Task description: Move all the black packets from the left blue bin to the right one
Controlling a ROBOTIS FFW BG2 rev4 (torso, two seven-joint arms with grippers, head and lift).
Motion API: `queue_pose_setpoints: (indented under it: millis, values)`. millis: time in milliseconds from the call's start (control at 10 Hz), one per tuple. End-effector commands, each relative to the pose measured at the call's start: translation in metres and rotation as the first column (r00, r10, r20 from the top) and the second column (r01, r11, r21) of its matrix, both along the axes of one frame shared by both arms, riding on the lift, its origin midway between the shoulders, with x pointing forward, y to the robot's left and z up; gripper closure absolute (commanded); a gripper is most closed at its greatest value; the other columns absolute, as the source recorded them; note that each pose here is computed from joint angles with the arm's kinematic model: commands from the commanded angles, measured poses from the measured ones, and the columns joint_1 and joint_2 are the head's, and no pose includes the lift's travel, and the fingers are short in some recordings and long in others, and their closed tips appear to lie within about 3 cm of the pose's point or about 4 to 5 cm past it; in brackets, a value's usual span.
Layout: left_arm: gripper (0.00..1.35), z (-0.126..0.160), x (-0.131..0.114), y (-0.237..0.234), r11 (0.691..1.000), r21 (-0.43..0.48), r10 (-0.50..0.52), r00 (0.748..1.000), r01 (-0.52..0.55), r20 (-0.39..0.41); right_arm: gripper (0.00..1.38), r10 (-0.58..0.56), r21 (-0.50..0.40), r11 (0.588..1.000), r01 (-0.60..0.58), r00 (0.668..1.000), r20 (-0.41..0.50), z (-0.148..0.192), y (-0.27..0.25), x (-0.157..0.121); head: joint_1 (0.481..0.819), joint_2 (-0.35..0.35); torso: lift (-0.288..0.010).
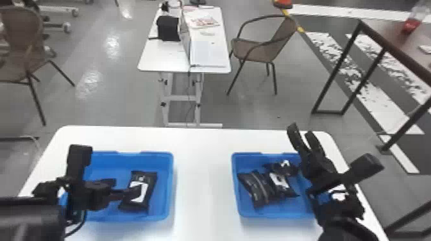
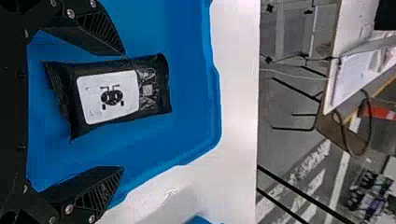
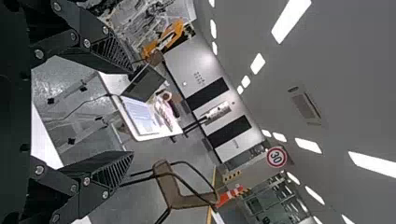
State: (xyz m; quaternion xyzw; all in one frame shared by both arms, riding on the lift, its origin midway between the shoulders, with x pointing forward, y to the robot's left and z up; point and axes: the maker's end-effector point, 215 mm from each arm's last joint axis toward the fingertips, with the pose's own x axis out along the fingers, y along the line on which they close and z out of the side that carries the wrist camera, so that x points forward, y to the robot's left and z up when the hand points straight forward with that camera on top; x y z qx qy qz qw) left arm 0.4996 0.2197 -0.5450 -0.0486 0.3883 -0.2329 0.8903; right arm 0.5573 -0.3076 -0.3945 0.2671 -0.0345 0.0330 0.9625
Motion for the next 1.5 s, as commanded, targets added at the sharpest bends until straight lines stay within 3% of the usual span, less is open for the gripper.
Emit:
queue_pose_setpoints:
  millis: [0, 200, 600, 700, 800, 1000, 1100, 1400]
  values:
    - [0.16, -0.014, 0.008, -0.007, 0.999, 0.037, -0.023, 0.998, 0.026, -0.059, 0.45, 0.02, 0.026, 0.999, -0.021, 1.0, 0.017, 0.005, 0.01, 0.0, 0.695, -0.098, 0.0]
    - [0.16, -0.041, 0.005, -0.022, 0.997, 0.049, -0.053, 0.988, 0.06, -0.144, 0.45, 0.042, 0.047, 0.998, -0.043, 0.999, 0.015, 0.002, 0.021, -0.001, 0.695, -0.087, 0.0]
    - [0.25, -0.062, 0.01, -0.006, 0.967, 0.231, -0.053, 0.975, 0.104, -0.215, 0.45, 0.06, 0.061, 0.996, -0.061, 0.998, 0.006, -0.005, 0.026, -0.004, 0.695, -0.076, 0.0]
    - [0.36, -0.074, 0.008, -0.009, 0.967, 0.222, -0.068, 0.967, 0.124, -0.244, 0.45, 0.062, 0.069, 0.996, -0.062, 0.998, 0.005, -0.007, 0.026, -0.005, 0.695, -0.071, 0.0]
    - [0.61, -0.083, 0.008, -0.011, 0.965, 0.223, -0.083, 0.965, 0.14, -0.248, 0.45, 0.063, 0.072, 0.995, -0.064, 0.998, 0.006, -0.007, 0.027, -0.005, 0.695, -0.071, 0.0]
    - [1.06, -0.078, 0.021, -0.016, 0.966, 0.212, -0.11, 0.978, 0.147, -0.175, 0.45, 0.072, 0.078, 0.994, -0.072, 0.997, 0.007, -0.007, 0.028, -0.005, 0.695, -0.071, 0.0]
    - [1.21, -0.058, 0.037, -0.028, 0.966, 0.167, -0.188, 0.979, 0.198, -0.074, 0.45, 0.076, 0.079, 0.994, -0.076, 0.997, 0.011, -0.006, 0.029, -0.005, 0.695, -0.074, 0.0]
    - [1.21, 0.006, 0.03, -0.047, 0.965, 0.063, -0.261, 0.955, 0.255, 0.141, 0.45, 0.1, 0.092, 0.991, -0.101, 0.995, 0.009, -0.009, 0.041, -0.008, 0.695, -0.095, 0.0]
